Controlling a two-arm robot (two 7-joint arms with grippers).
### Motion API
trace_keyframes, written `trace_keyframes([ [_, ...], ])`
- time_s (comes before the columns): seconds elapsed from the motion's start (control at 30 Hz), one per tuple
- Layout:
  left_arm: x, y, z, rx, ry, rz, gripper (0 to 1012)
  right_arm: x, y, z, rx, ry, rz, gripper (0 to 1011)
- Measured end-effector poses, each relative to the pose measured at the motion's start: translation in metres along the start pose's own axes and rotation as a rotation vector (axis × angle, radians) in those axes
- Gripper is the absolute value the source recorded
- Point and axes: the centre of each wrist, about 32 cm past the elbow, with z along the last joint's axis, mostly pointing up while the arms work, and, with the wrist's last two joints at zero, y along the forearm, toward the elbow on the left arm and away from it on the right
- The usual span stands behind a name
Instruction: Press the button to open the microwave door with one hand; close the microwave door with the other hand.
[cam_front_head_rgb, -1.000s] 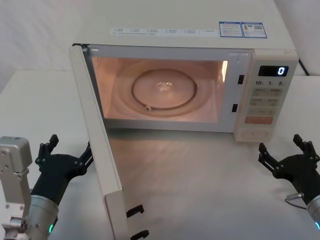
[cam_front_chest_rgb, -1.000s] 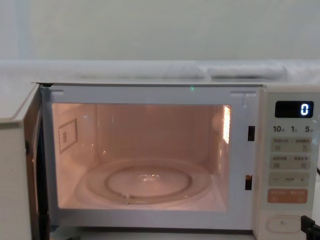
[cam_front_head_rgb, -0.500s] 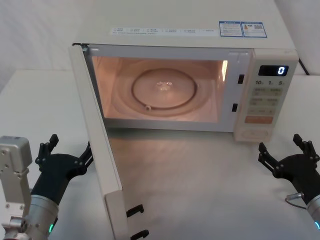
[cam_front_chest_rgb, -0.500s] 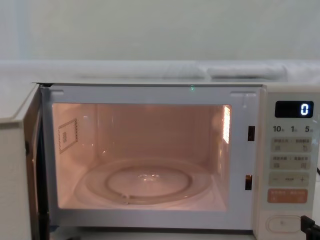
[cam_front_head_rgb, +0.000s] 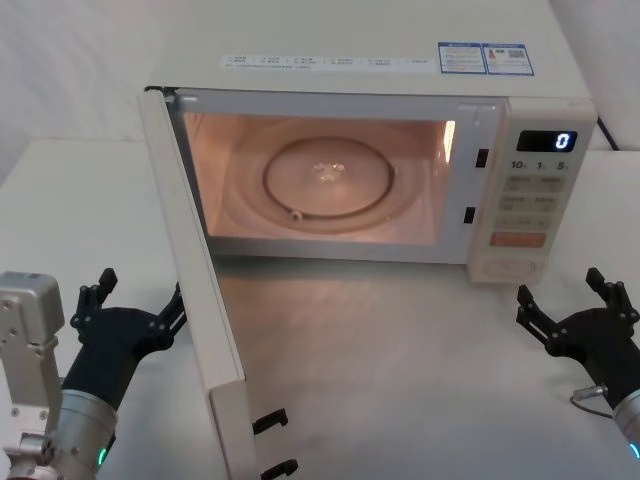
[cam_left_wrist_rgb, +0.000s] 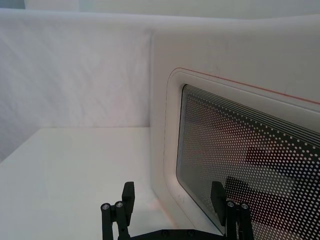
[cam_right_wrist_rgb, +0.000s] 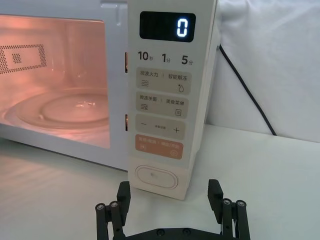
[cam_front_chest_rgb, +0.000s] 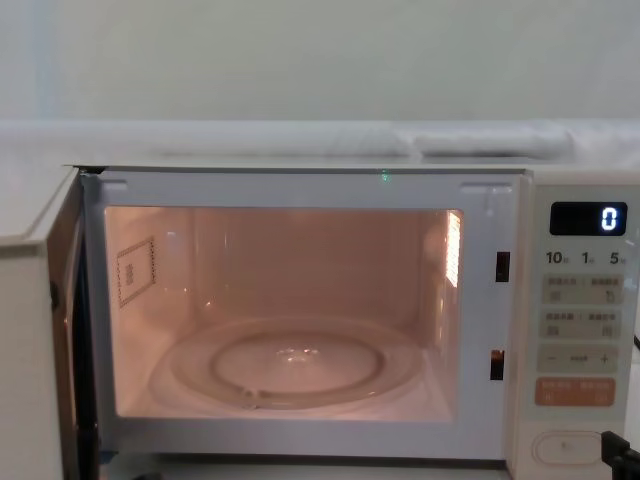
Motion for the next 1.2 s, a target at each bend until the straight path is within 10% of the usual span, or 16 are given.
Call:
trace_keyframes([
  [1.2,0.0000,0.0000,0.0000,0.000,0.000,0.000,1001,0.0000,0.0000,0.0000,0.000,0.000,0.000,1002],
])
